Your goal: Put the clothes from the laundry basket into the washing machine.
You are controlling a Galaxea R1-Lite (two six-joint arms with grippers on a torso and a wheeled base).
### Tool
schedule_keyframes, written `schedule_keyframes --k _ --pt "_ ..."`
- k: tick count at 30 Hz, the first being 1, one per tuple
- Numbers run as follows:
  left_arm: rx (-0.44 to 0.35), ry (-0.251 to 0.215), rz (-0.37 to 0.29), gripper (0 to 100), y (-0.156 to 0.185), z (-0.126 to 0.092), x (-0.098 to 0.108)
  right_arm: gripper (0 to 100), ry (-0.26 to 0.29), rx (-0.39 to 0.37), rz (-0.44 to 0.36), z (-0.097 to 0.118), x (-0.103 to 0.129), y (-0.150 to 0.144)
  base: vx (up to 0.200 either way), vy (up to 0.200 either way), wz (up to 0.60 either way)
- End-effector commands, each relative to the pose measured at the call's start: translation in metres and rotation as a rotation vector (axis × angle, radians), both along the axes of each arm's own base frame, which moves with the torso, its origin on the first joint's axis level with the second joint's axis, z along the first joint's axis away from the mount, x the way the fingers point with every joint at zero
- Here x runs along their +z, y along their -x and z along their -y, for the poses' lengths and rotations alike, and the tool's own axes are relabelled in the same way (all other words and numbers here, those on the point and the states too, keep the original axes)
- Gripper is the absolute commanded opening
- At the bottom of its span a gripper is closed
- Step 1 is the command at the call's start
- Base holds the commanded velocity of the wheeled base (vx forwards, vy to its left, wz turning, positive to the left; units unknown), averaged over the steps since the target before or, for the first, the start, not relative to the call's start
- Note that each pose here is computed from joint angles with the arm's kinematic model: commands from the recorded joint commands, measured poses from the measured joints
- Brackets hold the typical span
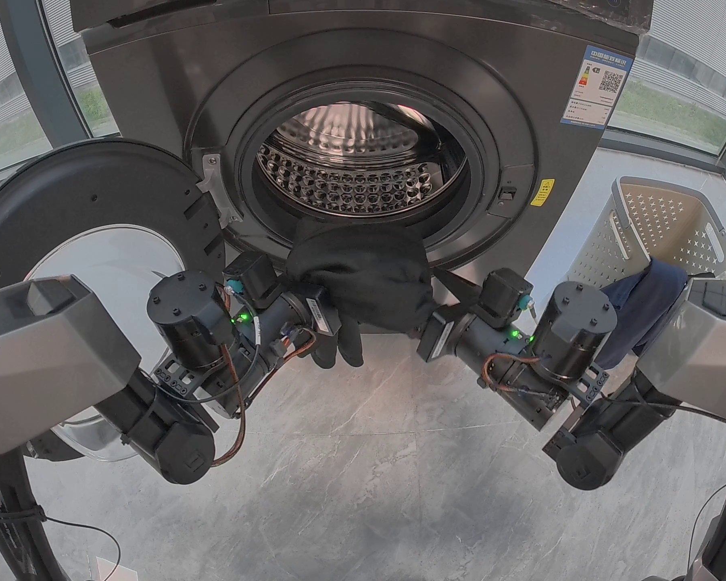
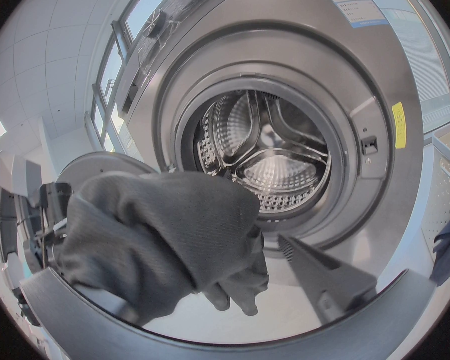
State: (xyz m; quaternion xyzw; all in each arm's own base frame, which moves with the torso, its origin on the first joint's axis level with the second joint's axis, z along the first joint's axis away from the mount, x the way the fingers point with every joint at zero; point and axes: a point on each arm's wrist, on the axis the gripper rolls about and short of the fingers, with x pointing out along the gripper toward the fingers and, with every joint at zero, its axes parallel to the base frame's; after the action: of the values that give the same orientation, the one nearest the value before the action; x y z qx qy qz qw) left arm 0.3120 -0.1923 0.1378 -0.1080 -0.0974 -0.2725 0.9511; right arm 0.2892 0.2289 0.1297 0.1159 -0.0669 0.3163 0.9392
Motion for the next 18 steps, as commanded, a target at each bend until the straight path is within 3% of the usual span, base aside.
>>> schedule_keyframes --k 1,6,10,13,18 --pt "-0.011 0.014 -0.019 0 0.028 -0.016 0.014 100 0.089 0.105 -0.073 0.007 -0.017 0.044 0.0 0.0 0.0" --pt "-0.012 -0.011 -0.054 0 0.056 -0.033 0.015 100 0.221 0.143 -0.139 0.036 -0.034 0.074 0.0 0.0 0.0" --pt "-0.024 -0.04 -0.085 0 0.08 -0.048 0.012 100 0.22 0.111 -0.165 0.052 -0.032 0.08 0.0 0.0 0.0" --pt "-0.095 -0.067 -0.099 0 0.094 -0.055 0.009 100 0.23 0.071 -0.169 0.063 -0.033 0.076 0.0 0.0 0.0" --pt "-0.134 -0.128 -0.107 0 0.093 -0.054 -0.001 100 0.202 -0.002 -0.161 0.074 -0.029 0.062 0.0 0.0 0.0"
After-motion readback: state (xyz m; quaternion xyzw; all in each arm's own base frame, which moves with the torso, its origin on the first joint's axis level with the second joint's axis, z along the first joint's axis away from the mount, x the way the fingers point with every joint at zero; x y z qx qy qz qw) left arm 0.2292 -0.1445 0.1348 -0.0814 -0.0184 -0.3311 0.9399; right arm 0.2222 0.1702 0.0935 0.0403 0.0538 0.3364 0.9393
